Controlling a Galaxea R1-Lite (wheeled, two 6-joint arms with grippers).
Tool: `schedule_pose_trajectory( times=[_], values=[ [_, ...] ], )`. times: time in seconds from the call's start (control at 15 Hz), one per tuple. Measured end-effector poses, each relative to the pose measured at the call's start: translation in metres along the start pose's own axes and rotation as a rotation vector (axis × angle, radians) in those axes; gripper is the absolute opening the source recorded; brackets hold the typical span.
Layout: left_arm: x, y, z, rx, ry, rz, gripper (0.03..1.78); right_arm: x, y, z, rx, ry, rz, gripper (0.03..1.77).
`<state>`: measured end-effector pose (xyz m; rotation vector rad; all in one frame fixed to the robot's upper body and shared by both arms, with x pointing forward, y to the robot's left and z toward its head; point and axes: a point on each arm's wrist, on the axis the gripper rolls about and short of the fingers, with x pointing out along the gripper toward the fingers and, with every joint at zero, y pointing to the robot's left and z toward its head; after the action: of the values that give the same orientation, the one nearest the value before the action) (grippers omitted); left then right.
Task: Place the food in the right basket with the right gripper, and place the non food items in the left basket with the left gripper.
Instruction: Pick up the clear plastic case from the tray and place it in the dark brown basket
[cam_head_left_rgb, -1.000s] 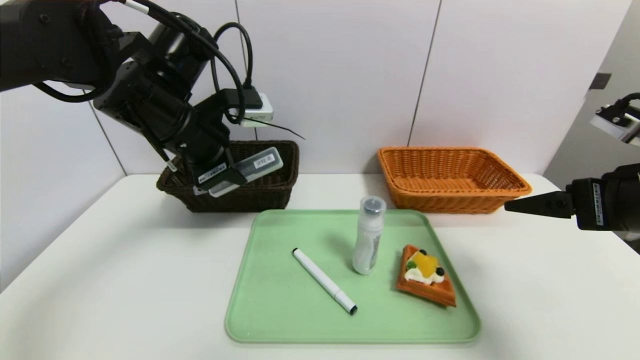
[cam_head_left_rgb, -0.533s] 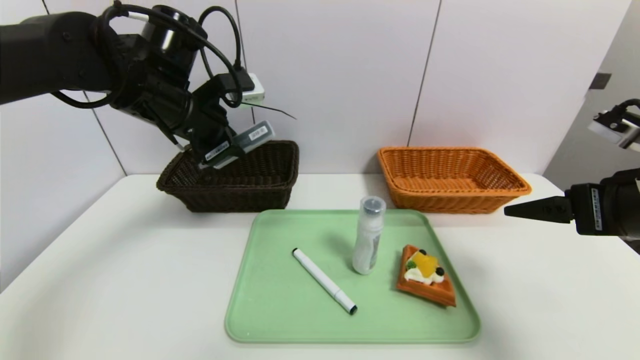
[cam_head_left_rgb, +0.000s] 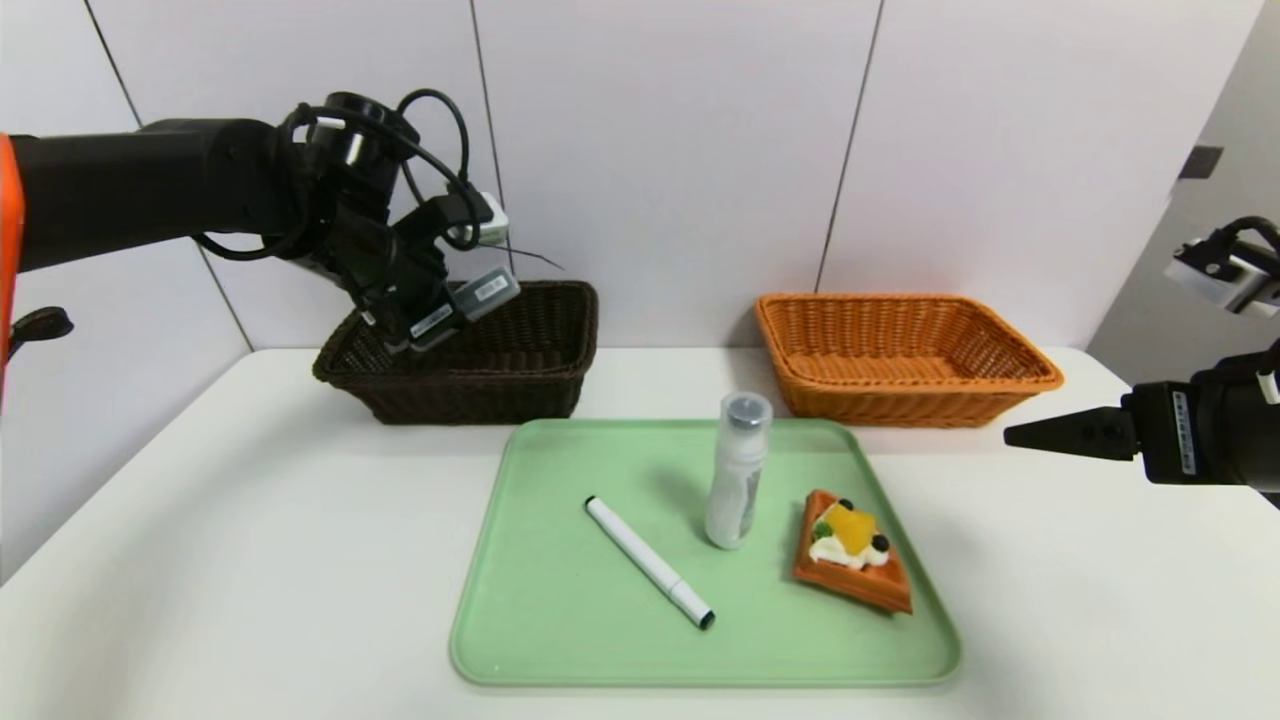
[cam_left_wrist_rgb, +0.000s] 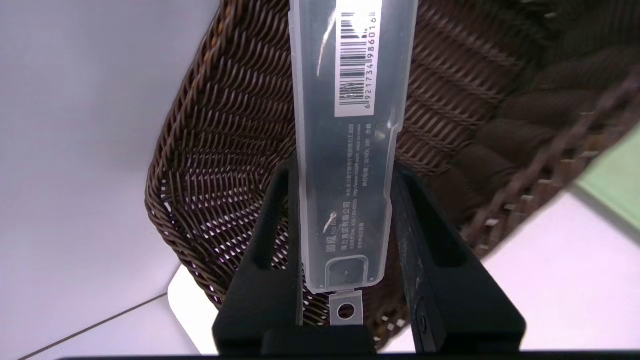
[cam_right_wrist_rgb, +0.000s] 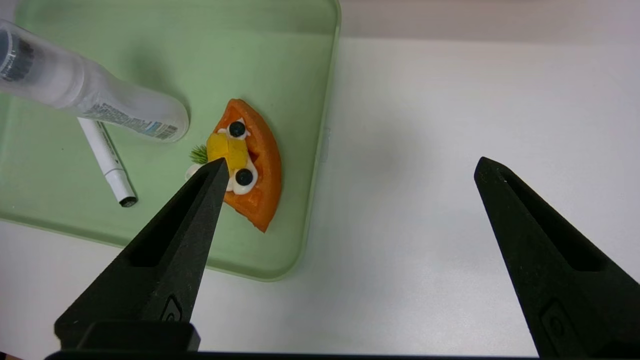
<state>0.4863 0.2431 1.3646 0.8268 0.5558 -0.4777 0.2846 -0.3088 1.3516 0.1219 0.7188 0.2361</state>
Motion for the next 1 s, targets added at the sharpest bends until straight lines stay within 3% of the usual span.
schedule_pose_trajectory(
  times=[0.4,0.67,0.87,1.0],
  values=[
    [0.027,0.007,-0.019,-0.036,0.058,0.001,0.58,0.001,0.0,-0.001,0.0,0.008,0.011,1.7],
    [0.031,0.008,-0.022,-0.04,0.065,0.001,1.03,0.001,0.0,-0.001,0.0,0.009,0.012,1.7],
    [0.029,0.009,-0.021,-0.055,0.059,0.009,1.25,0.001,0.0,-0.001,0.0,0.007,0.012,1.7],
    [0.022,0.011,-0.017,-0.108,0.036,0.029,1.36,0.0,0.001,0.0,-0.001,0.003,0.012,1.7]
  ],
)
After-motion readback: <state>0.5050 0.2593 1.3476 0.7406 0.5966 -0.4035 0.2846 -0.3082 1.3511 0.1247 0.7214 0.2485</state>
